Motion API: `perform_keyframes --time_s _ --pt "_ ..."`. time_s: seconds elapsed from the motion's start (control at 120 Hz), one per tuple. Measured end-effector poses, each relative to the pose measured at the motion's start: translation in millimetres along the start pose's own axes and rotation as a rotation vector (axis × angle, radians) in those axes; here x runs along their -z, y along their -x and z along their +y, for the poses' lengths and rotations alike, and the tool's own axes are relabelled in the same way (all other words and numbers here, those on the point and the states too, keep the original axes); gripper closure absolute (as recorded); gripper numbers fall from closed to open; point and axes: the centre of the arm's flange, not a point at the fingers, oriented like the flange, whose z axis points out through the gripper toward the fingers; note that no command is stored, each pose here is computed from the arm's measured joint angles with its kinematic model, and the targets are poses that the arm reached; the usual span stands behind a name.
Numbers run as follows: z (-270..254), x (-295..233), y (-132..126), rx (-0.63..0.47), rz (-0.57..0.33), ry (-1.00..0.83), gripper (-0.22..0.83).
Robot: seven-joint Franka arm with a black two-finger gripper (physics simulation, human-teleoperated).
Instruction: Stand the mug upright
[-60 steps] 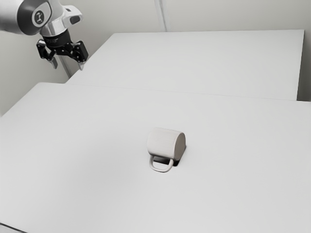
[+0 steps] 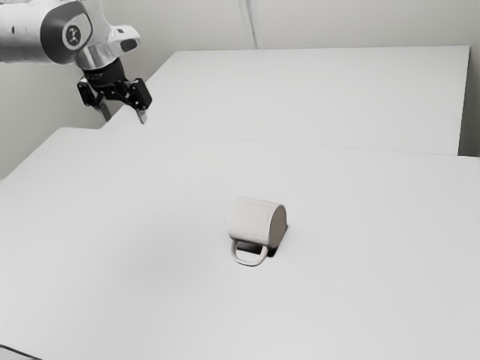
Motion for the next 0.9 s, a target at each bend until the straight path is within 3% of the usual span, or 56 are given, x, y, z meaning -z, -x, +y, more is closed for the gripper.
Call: perform_keyframes --time_s 0.358,0.667,0.9 --pt "-21.5 -136.2 -19.6 0.223 -0.252 0.498 0.00" --pt "-3.0 -232.9 -42.2 0.304 -0.339 0.734 0.00" --pt "24.8 -273.4 -24.1 0.337 -0.411 0.858 0.00"
